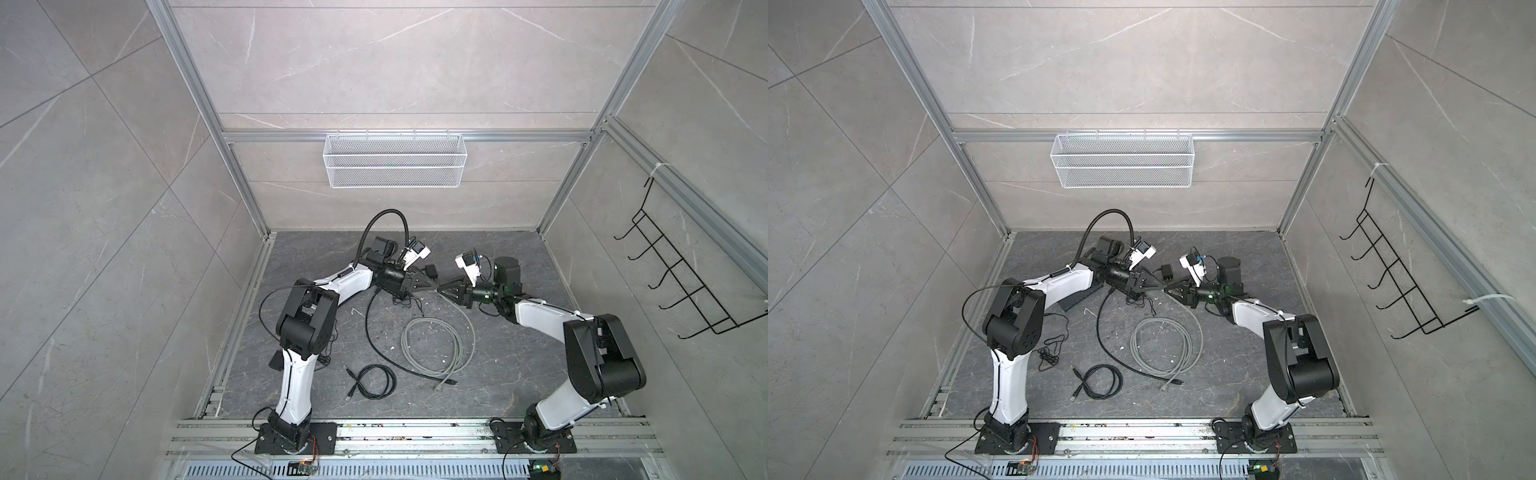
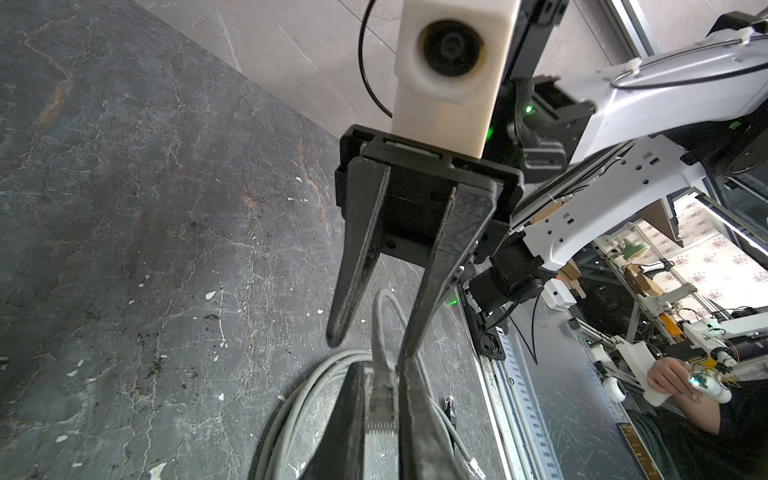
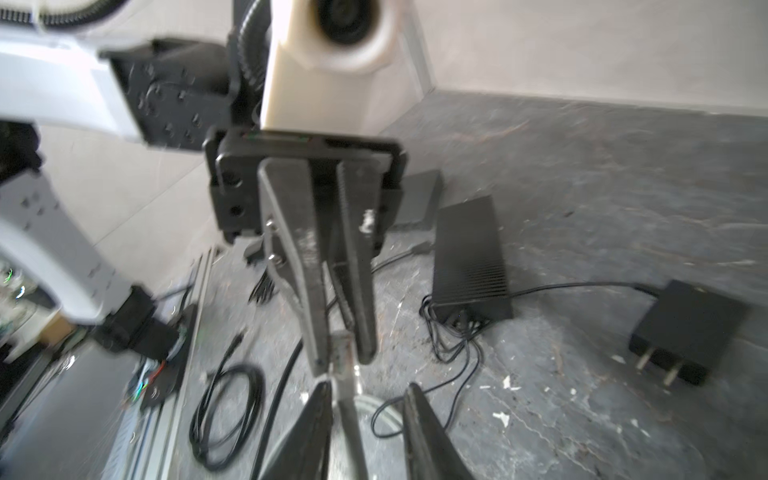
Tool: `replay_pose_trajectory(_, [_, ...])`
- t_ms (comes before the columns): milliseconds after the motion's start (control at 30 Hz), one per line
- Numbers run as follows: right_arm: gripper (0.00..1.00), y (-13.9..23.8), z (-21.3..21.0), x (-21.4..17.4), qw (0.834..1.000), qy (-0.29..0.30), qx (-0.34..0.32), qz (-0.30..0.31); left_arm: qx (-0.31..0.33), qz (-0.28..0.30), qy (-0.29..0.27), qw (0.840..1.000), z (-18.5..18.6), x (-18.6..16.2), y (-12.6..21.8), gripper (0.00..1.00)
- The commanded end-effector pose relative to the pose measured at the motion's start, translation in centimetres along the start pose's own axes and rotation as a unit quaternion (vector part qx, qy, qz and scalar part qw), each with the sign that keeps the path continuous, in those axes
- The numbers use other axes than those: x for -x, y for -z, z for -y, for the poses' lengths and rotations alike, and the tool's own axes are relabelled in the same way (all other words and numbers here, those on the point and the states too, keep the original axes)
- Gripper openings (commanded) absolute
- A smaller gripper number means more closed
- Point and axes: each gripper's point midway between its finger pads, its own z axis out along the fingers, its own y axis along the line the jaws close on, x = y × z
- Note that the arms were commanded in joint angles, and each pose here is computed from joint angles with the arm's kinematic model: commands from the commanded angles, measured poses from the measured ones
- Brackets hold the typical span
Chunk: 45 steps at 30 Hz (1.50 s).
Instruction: Insert the plug into the switch port
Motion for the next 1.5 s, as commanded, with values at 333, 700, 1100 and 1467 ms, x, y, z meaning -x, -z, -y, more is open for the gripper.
replay_pose_trajectory(333, [0.34, 0.3, -3.8, 1.9, 0.987, 0.063, 0.042, 0.14, -0.032, 0.013, -0.042, 0.999, 3.4, 2.7, 0.9, 0.0])
replay_pose_trajectory(700, [0.34, -0.7, -3.1, -0.3, 0.991, 0.088, 0.054, 0.088, -0.031, 0.009, -0.044, 0.998, 3.9, 2.9, 1.1, 0.0])
replay_pose_trajectory(1100, [0.31, -0.4, -2.6, 0.3, 0.989, 0.093, 0.06, 0.093, -0.037, 0.008, -0.042, 0.998, 4.2, 2.9, 1.1, 0.0])
replay_pose_trajectory(1467, [0.29, -0.9, -2.6, 0.4, 0.988, 0.097, 0.077, 0.09, -0.038, 0.009, -0.042, 0.998, 4.5, 3.1, 1.1, 0.0])
